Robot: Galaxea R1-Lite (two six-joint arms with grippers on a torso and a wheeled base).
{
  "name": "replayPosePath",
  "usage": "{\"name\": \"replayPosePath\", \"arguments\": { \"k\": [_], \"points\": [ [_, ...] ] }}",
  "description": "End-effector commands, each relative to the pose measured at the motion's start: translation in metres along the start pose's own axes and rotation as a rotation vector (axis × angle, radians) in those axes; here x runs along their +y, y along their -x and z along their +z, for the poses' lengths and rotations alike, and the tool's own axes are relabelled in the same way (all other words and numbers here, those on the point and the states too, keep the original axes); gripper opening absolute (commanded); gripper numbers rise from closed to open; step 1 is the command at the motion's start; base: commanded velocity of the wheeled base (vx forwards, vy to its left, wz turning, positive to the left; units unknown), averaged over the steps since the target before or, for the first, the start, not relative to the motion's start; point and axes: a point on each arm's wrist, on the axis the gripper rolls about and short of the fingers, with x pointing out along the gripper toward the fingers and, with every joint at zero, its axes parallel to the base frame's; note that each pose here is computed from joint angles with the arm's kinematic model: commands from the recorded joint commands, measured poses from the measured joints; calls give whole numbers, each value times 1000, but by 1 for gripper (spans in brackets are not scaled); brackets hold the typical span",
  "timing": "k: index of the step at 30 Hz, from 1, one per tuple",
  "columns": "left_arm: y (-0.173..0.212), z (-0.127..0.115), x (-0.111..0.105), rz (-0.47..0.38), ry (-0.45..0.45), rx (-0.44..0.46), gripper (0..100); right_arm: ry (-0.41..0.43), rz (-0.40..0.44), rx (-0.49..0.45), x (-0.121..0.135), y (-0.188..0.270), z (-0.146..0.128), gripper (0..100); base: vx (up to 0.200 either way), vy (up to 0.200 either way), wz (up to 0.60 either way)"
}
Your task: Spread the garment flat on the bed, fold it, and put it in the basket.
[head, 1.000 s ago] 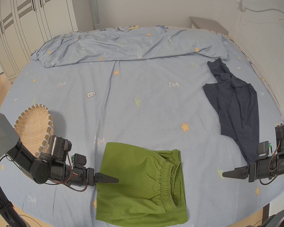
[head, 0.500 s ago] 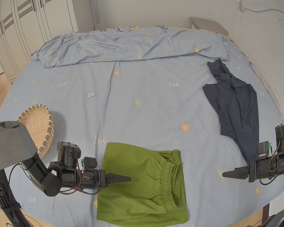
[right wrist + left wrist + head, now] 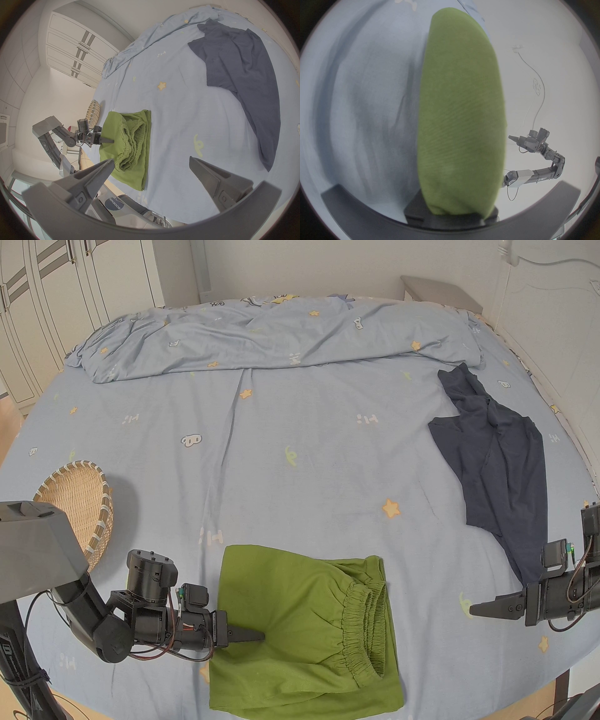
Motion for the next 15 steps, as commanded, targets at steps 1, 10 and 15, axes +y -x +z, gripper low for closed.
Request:
{"name": "replayPosePath", "arguments": {
  "k": [1, 10, 15],
  "points": [
    [18, 10, -16, 10, -39, -84, 0, -1, 1, 6, 0, -1, 0, 100, 0, 0, 0],
    [71, 37, -60, 52, -36, -149, 0, 6, 8, 13, 2, -1, -1, 100, 0, 0, 0],
    [86, 42, -61, 105, -95, -130, 0, 3, 6, 16, 1, -2, -3, 100, 0, 0, 0]
  ]
}}
